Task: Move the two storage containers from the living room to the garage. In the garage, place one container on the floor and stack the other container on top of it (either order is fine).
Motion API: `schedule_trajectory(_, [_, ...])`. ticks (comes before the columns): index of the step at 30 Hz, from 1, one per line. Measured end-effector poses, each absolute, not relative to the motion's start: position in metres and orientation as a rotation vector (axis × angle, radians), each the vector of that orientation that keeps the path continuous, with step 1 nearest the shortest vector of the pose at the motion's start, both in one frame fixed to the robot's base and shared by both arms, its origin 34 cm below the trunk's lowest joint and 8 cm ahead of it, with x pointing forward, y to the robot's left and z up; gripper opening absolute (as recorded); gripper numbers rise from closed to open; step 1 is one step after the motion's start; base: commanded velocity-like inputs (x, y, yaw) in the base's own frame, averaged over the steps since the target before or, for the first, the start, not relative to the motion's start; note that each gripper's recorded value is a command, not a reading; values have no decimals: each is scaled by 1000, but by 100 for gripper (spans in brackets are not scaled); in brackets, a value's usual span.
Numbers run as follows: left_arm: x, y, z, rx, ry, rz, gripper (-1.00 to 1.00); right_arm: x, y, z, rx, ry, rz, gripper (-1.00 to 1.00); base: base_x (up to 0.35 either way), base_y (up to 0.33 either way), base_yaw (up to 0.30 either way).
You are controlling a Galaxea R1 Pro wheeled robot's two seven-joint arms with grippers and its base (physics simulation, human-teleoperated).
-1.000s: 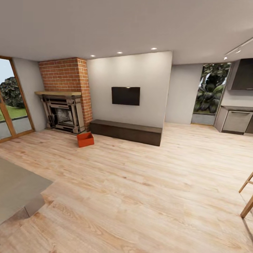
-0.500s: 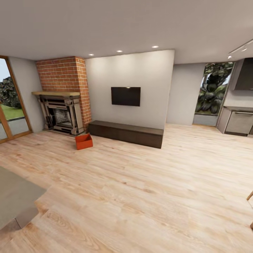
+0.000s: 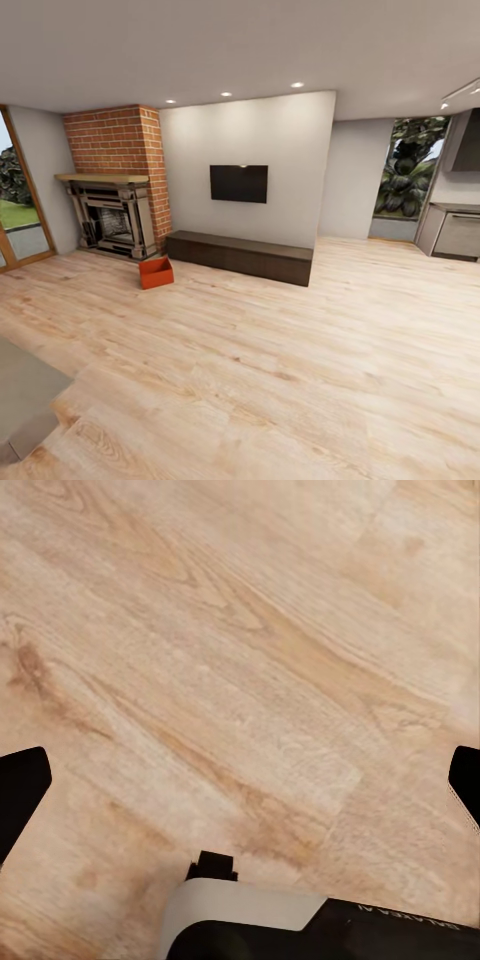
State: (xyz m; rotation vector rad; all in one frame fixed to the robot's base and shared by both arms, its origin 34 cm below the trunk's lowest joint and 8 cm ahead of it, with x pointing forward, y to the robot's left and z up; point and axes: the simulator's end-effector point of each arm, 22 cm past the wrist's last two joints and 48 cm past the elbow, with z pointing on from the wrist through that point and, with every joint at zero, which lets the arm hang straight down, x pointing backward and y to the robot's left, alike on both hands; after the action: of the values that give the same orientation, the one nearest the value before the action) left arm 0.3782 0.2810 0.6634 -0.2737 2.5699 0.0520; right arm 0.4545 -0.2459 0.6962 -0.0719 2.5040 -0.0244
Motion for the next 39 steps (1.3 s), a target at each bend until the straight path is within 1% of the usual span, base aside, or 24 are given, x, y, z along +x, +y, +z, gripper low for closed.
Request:
schedule_trajectory(31, [378, 280, 663, -275, 2570, 53, 100, 454, -245, 696, -77, 2504, -23, 100, 325, 0, 1])
schedule_trajectory(34, [378, 280, 663, -275, 2570, 53, 100, 454, -244, 696, -77, 2504, -23, 100, 325, 0, 115])
schedule_trajectory(39, [378, 280, 663, -275, 2570, 53, 100, 455, -244, 696, -77, 2504, -23, 100, 325, 0, 264])
